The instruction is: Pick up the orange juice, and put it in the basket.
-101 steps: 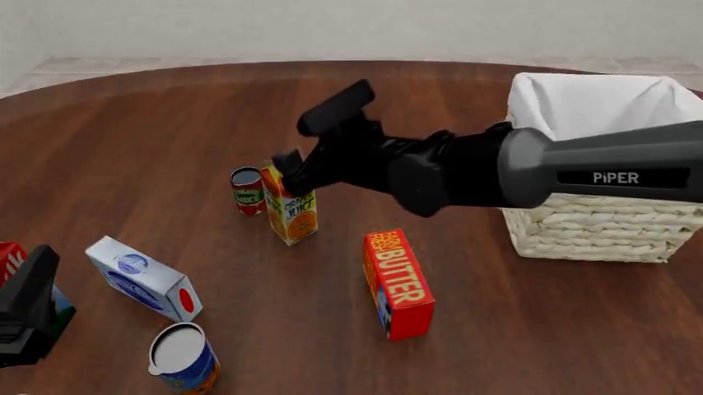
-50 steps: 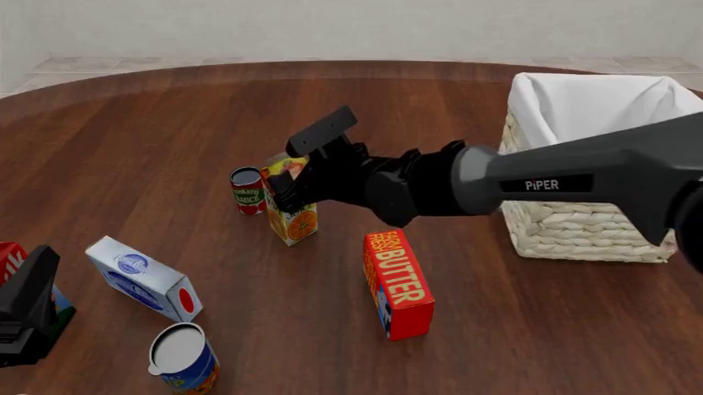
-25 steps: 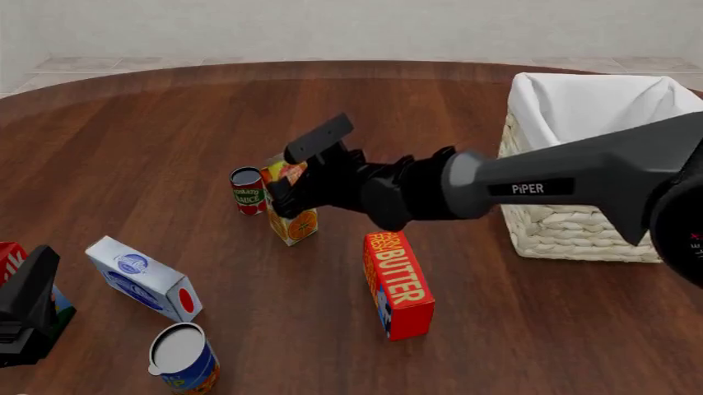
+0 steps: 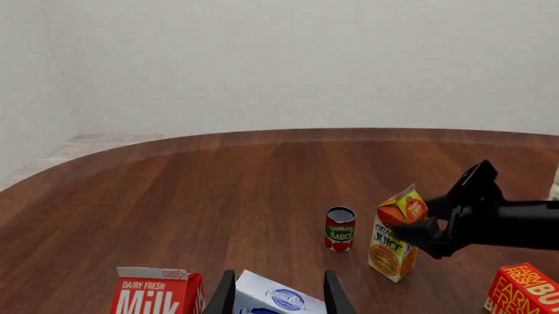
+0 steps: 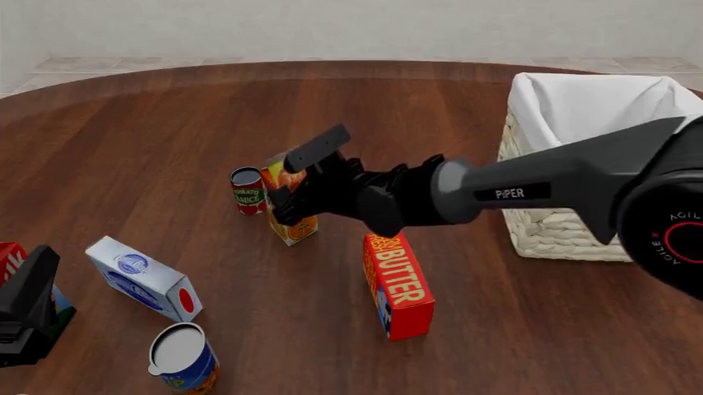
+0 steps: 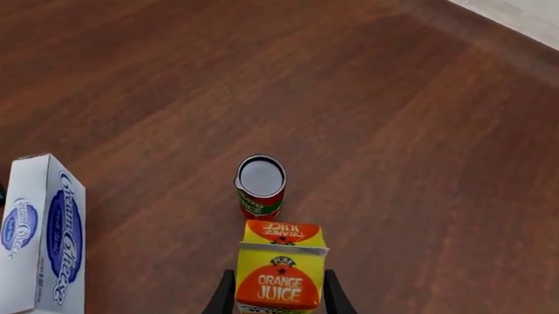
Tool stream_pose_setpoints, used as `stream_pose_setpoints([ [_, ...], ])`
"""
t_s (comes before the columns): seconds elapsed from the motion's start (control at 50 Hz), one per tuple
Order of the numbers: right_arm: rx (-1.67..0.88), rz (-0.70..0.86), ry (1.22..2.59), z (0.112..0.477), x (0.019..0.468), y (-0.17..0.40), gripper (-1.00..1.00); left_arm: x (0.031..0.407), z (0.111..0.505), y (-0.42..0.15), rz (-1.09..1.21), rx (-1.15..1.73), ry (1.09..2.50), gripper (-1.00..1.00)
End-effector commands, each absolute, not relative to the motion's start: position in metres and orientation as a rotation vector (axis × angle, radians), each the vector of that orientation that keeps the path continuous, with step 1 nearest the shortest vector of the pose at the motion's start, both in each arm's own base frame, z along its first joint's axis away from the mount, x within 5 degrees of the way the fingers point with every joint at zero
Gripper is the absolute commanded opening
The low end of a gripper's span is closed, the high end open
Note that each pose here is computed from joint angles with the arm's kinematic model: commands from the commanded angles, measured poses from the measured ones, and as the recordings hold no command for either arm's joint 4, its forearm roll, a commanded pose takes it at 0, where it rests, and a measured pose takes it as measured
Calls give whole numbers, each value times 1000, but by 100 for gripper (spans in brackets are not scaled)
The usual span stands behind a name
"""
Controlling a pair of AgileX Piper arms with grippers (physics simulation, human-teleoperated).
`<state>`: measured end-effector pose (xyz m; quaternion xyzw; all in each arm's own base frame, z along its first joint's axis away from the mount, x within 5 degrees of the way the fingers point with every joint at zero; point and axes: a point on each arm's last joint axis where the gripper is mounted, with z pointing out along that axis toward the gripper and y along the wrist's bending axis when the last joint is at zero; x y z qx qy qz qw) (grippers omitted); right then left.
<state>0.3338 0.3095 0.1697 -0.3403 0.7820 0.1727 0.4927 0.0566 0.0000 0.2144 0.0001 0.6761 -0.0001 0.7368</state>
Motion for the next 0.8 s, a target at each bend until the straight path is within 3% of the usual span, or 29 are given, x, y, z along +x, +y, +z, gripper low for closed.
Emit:
stream_pose_setpoints([
  [0.02,-832,422,1898,166,333,312,100,57,214,0,0,0,1485,100],
  [0.06,-825,417,1892,167,335,309,100,57,214,0,0,0,1485,100],
  [0.08,-819,418,1893,168,336,309,-100,57,214,0,0,0,1485,100],
  [0.52,-818,420,1852,188,331,305,-100,57,214,0,0,0,1485,100],
  [0.8,-791,434,1795,229,320,293,-100,57,214,0,-1,0,1485,100],
])
